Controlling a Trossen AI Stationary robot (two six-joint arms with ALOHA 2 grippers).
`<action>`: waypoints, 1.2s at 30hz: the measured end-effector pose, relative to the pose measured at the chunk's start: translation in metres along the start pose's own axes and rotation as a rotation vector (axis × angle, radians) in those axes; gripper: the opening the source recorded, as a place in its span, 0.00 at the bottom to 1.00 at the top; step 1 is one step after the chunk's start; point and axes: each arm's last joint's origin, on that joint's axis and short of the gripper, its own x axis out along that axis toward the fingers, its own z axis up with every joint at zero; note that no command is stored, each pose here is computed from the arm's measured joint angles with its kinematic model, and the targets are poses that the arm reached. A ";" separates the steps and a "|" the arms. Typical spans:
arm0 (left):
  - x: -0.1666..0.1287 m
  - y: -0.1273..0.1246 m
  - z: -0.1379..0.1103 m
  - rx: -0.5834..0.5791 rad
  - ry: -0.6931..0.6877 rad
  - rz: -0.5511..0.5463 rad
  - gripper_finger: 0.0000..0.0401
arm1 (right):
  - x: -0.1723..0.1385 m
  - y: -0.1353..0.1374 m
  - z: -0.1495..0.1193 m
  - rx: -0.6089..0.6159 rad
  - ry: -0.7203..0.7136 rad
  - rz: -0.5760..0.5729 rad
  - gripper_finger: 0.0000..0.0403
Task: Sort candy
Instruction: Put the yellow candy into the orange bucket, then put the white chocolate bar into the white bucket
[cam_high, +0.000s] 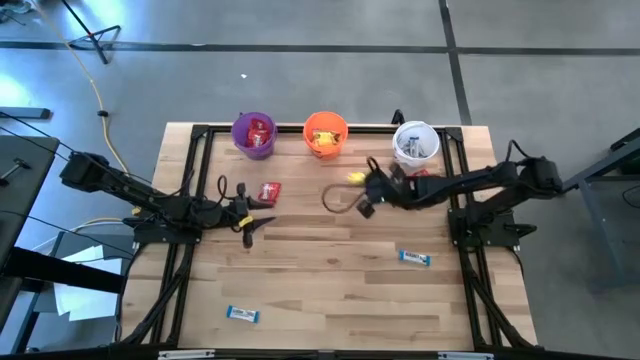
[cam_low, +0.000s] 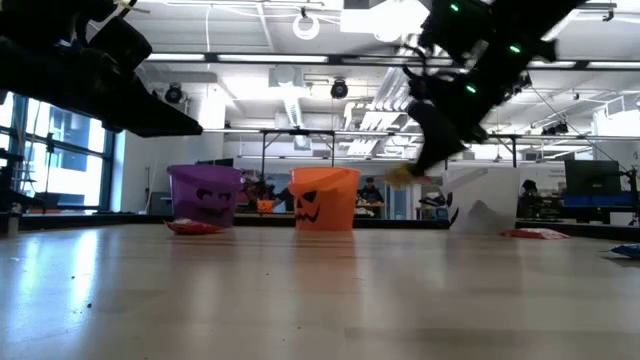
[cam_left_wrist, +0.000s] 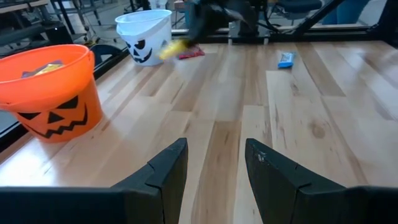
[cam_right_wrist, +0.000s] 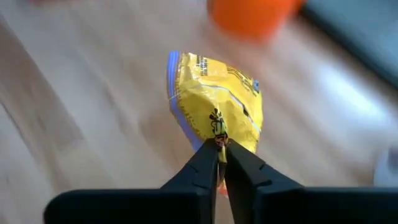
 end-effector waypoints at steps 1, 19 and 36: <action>0.000 -0.001 0.000 0.001 0.000 -0.004 0.37 | 0.000 0.001 0.011 -0.018 -0.035 0.006 0.04; -0.001 -0.002 0.000 0.022 -0.001 -0.015 0.37 | 0.109 -0.059 0.169 -0.193 -0.086 0.015 0.00; -0.002 -0.006 -0.001 0.103 0.008 -0.078 0.36 | 0.119 -0.066 0.180 -0.236 0.012 0.067 0.39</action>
